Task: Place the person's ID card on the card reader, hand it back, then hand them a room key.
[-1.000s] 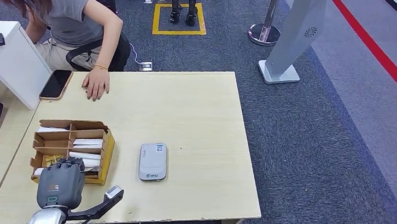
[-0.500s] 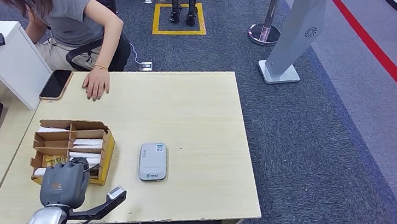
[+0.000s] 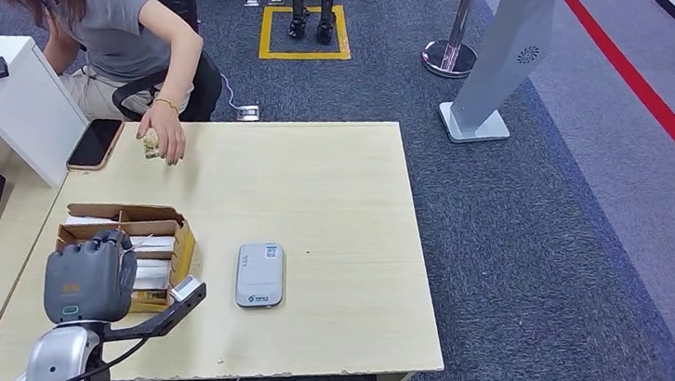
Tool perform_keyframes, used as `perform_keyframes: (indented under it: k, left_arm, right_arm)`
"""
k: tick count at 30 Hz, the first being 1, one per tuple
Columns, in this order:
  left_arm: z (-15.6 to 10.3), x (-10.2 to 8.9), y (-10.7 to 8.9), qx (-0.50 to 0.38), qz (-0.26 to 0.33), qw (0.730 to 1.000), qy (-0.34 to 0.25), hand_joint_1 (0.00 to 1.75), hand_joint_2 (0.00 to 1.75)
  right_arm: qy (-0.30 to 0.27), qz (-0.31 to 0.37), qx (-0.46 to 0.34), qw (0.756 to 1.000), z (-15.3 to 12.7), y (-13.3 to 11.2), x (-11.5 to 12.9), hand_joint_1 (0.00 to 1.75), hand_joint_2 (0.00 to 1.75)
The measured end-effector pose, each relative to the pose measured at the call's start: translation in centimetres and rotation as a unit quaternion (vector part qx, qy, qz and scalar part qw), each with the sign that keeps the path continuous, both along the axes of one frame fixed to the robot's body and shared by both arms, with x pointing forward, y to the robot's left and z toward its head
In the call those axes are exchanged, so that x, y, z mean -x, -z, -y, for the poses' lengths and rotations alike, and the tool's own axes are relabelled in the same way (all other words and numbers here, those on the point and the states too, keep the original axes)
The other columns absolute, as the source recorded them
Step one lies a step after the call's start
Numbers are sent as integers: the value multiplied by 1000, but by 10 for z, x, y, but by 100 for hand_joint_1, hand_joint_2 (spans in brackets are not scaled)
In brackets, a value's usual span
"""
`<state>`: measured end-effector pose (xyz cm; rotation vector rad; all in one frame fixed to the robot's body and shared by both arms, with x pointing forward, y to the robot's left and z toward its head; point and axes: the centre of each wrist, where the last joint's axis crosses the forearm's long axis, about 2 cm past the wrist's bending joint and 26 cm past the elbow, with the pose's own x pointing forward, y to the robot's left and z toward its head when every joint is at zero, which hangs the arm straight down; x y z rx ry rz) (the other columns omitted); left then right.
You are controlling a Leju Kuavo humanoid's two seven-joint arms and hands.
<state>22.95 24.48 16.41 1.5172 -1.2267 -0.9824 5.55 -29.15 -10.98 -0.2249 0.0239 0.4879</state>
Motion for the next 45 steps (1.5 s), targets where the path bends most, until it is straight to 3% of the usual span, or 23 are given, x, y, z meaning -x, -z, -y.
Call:
perform_keyframes:
  k: [4,9,14,20,28,39,41,43,45]
  left_arm:
    - [-1,-6,-23,-3,46,999,-26,175,175]
    - [-1,-10,-52,-4,105,994,-14,175,175]
    - [-2,-19,-65,-18,114,993,4,175,175]
    - [-26,-54,-62,-42,84,995,-19,175,175]
    - [-65,-101,-38,-62,22,994,-83,175,175]
    - [-72,-119,-23,-64,-7,994,-92,175,175]
    - [-71,-120,-22,-63,-7,994,-91,140,175]
    - [-71,-120,-21,-63,-7,994,-91,53,175]
    - [-70,-120,-20,-62,-7,994,-91,0,175]
  right_arm:
    - [2,1,-1,1000,-1,0,0,0,0]
    - [2,0,1,1000,-4,0,-1,0,0]
    - [-8,0,-7,1000,-6,0,-2,0,0]
    - [-33,2,-13,999,-8,-1,-5,0,0]
    - [-69,1,-14,997,-11,-2,-11,0,0]
    - [-82,3,-14,996,-12,-2,-15,0,0]
    - [-82,3,-15,996,-12,-2,-15,0,0]
    - [-82,3,-15,996,-12,-2,-15,0,0]
    - [-83,4,-16,996,-12,-2,-15,0,0]
